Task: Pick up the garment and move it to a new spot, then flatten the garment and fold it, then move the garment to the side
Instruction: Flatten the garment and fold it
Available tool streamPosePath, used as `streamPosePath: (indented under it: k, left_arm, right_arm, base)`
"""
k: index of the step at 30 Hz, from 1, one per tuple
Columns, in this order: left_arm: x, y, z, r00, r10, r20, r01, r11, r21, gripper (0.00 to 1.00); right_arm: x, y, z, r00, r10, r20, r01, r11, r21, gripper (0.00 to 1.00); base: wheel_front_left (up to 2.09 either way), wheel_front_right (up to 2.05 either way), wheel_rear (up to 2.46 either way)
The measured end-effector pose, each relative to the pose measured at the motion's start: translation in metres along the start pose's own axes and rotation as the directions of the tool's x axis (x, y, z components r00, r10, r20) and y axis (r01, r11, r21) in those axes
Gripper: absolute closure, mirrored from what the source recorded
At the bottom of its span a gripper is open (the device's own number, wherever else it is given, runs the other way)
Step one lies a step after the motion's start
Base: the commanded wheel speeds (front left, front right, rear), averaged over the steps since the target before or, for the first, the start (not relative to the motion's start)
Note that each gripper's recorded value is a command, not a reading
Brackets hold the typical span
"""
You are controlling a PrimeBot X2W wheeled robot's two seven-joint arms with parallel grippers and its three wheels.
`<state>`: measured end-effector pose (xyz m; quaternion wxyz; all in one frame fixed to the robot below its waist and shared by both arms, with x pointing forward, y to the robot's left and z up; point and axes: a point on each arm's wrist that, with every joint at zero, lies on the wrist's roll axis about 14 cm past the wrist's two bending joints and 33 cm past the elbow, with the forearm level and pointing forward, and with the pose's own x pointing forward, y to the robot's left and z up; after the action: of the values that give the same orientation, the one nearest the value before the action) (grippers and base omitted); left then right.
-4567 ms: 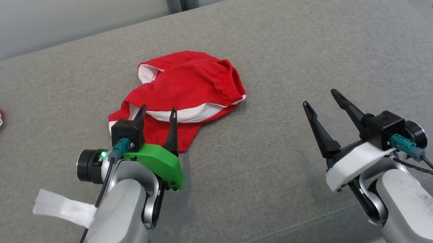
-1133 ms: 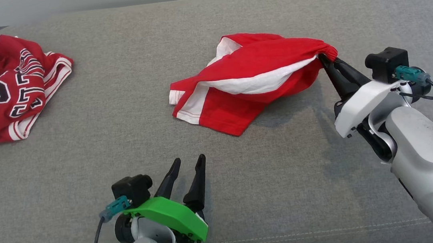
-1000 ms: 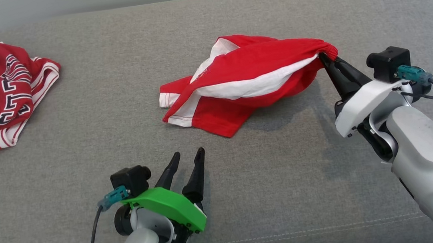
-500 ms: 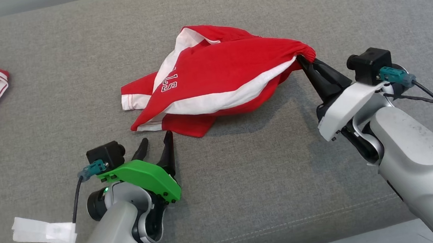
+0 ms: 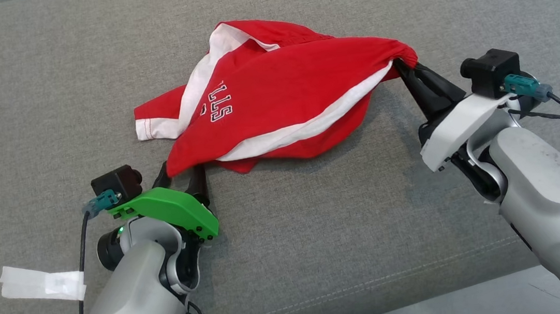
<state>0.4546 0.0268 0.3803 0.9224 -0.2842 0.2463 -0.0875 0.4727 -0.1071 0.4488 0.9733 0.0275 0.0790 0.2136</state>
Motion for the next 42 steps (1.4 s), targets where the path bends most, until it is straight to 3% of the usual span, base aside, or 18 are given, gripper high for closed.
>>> streamPosePath:
  k: [1, 2, 5, 6, 21, 27, 31, 37, 39, 42]
  left_arm:
    - [0.0, -0.001, -0.001, 1.0, -0.004, -0.003, 0.004, 1.0, 0.0, 0.38]
    - [0.0, -0.003, -0.001, 1.0, -0.007, -0.004, 0.007, 1.0, 0.002, 0.52]
    - [-0.002, -0.007, -0.003, 1.0, -0.024, -0.01, 0.024, 1.0, 0.019, 0.81]
    - [-0.003, -0.008, -0.003, 1.0, -0.029, -0.009, 0.029, 0.999, 0.025, 1.0]
    - [-0.017, -0.049, 0.026, 0.978, -0.195, 0.077, 0.177, 0.964, 0.197, 1.0]
    - [-0.025, -0.065, 0.042, 0.957, -0.268, 0.108, 0.236, 0.941, 0.243, 1.0]
    - [-0.031, -0.08, 0.077, 0.926, -0.323, 0.194, 0.27, 0.928, 0.257, 1.0]
    - [-0.053, -0.122, 0.133, 0.827, -0.458, 0.326, 0.369, 0.88, 0.3, 1.0]
    - [-0.056, -0.125, 0.129, 0.822, -0.48, 0.306, 0.383, 0.864, 0.326, 1.0]
    - [-0.057, -0.109, 0.101, 0.86, -0.463, 0.217, 0.365, 0.853, 0.372, 1.0]
  right_arm:
    - [0.0, -0.001, 0.0, 1.0, -0.002, 0.0, 0.002, 1.0, -0.001, 1.0]
    - [0.0, -0.003, 0.0, 1.0, -0.005, 0.0, 0.005, 1.0, -0.003, 1.0]
    - [0.0, -0.007, 0.002, 1.0, -0.011, 0.001, 0.011, 1.0, -0.006, 1.0]
    - [0.001, -0.008, 0.002, 1.0, -0.012, 0.003, 0.012, 1.0, -0.005, 1.0]
    - [0.004, 0.002, 0.023, 0.998, 0.001, 0.059, -0.003, 0.999, 0.031, 1.0]
    - [0.003, -0.011, 0.062, 0.983, -0.057, 0.177, 0.036, 0.992, 0.121, 1.0]
    - [0.001, -0.008, 0.099, 0.955, -0.074, 0.287, 0.013, 0.978, 0.208, 1.0]
    - [-0.011, 0.003, 0.142, 0.908, -0.077, 0.413, -0.053, 0.954, 0.296, 1.0]
    - [-0.017, 0.001, 0.138, 0.909, -0.091, 0.406, -0.047, 0.947, 0.317, 1.0]
    - [-0.025, 0.009, 0.087, 0.969, -0.055, 0.242, -0.015, 0.96, 0.28, 1.0]
  base:
    - [0.0, 0.0, 0.0]
    - [0.0, 0.0, 0.0]
    - [0.0, 0.0, 0.0]
    - [0.0, 0.0, 0.0]
    - [0.0, 0.0, 0.0]
    - [0.0, 0.0, 0.0]
    - [0.0, 0.0, 0.0]
    - [0.0, 0.0, 0.0]
    - [0.0, 0.0, 0.0]
    - [0.0, 0.0, 0.0]
